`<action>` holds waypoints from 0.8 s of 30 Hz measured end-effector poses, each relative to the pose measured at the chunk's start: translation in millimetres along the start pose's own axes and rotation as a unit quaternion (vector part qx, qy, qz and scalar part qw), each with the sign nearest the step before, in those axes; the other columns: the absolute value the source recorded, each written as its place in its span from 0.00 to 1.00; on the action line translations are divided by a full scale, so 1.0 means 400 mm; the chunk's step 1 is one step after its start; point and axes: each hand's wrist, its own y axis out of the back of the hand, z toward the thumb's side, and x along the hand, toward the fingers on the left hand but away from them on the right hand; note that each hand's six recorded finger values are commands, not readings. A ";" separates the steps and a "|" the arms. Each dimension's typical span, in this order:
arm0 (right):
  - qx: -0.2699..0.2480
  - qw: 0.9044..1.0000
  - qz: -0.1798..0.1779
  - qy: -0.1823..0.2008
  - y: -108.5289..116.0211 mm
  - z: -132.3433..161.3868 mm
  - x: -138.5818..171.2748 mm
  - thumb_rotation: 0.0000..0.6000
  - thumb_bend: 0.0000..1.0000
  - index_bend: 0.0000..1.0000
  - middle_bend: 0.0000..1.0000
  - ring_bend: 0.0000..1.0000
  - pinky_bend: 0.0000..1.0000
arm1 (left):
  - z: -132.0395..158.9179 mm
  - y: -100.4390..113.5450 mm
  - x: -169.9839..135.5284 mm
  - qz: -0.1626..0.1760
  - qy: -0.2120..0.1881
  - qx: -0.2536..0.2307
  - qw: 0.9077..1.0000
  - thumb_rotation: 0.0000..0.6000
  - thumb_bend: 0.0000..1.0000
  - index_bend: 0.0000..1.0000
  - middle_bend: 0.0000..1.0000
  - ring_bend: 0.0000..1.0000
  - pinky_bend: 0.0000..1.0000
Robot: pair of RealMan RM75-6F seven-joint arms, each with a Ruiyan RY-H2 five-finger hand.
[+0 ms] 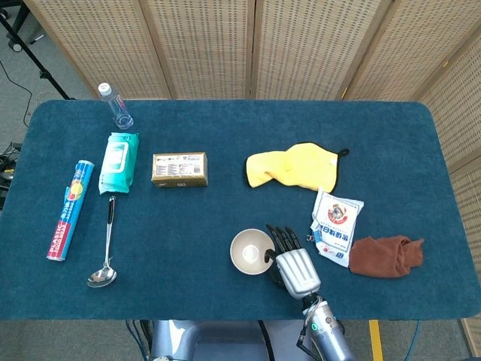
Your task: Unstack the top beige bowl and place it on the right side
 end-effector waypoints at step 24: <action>-0.009 1.000 0.007 -0.004 -0.023 0.002 0.005 1.00 0.44 0.47 0.00 0.00 0.00 | 0.003 0.004 -0.001 0.001 -0.003 0.001 1.000 0.54 0.10 0.00 0.00 0.00 0.00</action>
